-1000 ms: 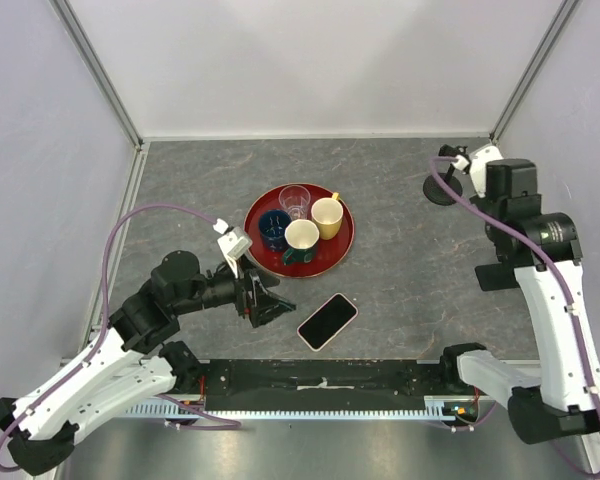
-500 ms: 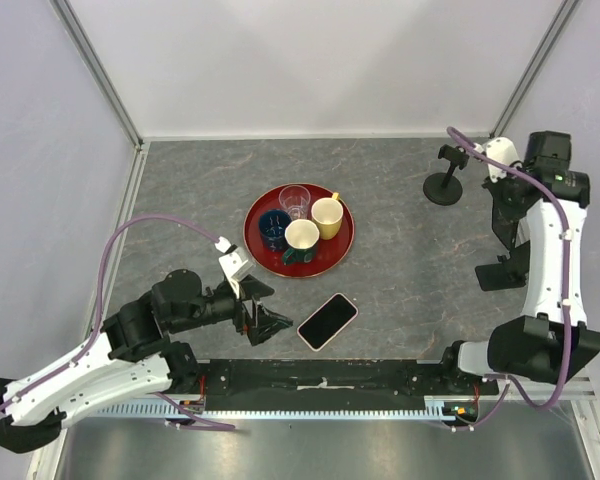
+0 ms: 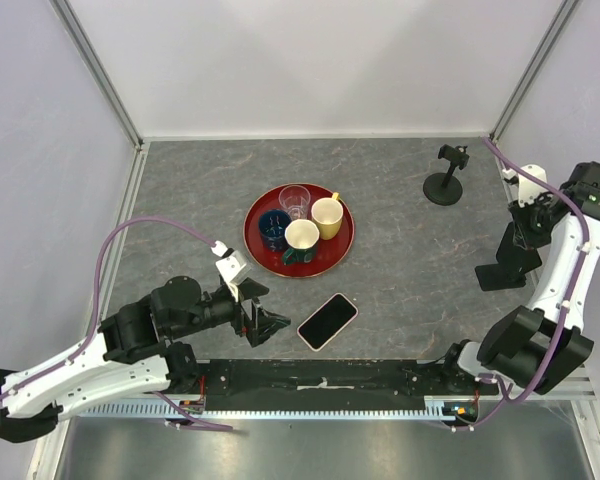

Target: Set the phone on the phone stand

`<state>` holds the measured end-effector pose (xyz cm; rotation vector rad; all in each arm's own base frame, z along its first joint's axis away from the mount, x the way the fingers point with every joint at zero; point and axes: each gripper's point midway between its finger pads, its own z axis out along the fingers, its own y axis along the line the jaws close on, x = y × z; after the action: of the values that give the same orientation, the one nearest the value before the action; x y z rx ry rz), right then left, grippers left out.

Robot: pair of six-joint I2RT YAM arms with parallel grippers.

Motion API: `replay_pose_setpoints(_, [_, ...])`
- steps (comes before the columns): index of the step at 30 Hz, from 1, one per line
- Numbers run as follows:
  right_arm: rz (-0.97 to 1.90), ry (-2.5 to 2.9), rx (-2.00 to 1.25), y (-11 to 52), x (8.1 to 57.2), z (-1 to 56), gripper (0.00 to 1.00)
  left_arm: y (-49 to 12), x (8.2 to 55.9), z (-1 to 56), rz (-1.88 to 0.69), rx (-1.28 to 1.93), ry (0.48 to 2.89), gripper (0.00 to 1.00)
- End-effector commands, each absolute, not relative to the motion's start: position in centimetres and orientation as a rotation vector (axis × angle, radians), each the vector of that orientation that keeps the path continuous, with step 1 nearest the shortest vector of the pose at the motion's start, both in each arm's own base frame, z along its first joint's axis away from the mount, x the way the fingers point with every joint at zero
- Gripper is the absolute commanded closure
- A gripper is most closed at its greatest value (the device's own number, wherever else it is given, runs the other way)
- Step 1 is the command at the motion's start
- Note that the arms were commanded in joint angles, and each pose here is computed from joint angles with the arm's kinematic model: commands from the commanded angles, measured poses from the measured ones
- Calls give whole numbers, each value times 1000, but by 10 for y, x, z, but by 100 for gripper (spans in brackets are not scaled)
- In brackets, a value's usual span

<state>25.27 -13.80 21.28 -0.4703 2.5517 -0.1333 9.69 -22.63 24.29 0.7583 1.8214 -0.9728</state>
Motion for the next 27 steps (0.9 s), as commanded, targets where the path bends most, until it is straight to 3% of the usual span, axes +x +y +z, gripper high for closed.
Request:
replay_pose_setpoints(1, [-122,2409,-448,-139,267,231,100,-224,101,242,-924,768,1804,0])
replay_pose_setpoints(27, [-85,2330,-196,-176,271,217,100,-228,92,240,-937,821,1795,0])
